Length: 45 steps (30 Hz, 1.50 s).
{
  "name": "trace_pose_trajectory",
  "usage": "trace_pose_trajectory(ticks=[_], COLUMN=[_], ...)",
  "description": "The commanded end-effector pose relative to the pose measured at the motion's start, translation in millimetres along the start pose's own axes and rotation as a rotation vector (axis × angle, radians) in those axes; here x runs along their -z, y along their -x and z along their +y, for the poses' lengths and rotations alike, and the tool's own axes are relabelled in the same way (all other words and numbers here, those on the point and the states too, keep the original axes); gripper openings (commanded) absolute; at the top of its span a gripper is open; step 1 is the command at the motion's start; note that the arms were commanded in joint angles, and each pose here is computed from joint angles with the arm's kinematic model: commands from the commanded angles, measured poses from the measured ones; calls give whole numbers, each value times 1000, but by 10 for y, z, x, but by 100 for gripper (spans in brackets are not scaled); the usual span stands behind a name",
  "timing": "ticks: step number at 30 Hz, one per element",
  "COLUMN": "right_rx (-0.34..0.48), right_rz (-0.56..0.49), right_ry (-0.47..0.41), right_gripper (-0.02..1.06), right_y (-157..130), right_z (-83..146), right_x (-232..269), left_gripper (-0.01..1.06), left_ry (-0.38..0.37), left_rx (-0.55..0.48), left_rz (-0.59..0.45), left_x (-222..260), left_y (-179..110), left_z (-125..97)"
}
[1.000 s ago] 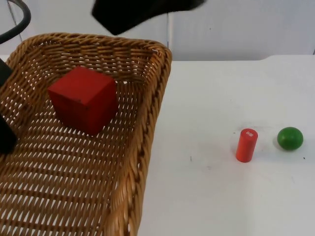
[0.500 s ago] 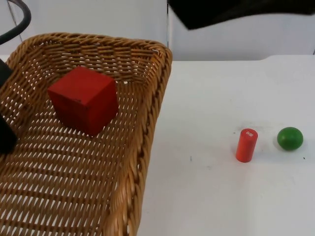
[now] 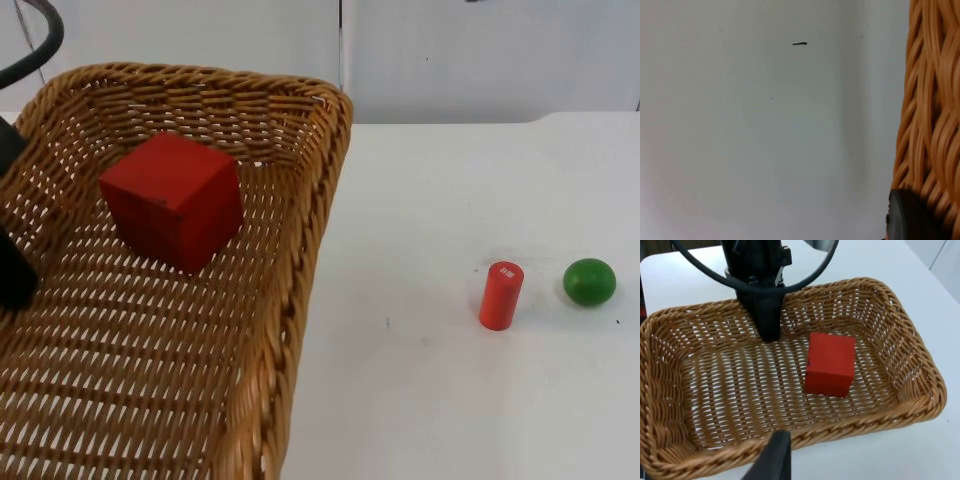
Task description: Pick up the basket with the left hand and place the object to the left of the red cylinder into the basket with the right hand.
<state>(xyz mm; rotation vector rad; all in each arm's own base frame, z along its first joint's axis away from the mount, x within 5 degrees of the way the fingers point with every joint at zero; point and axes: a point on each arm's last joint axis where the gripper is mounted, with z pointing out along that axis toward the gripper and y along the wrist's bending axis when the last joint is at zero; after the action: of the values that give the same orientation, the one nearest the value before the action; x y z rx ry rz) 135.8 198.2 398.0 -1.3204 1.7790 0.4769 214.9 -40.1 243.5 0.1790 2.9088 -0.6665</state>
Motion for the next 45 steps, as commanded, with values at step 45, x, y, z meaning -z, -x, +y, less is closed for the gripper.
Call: trace_pose_trajectory(ticks=[45], right_rx=[0], right_rz=[-20], right_ry=[-7], right_gripper=[95], right_y=[-12], right_z=[16], right_x=[162], left_gripper=[0], left_ry=[-45], left_rx=[31], left_rz=[-58], left_x=[-727], left_y=[994], left_z=[407])
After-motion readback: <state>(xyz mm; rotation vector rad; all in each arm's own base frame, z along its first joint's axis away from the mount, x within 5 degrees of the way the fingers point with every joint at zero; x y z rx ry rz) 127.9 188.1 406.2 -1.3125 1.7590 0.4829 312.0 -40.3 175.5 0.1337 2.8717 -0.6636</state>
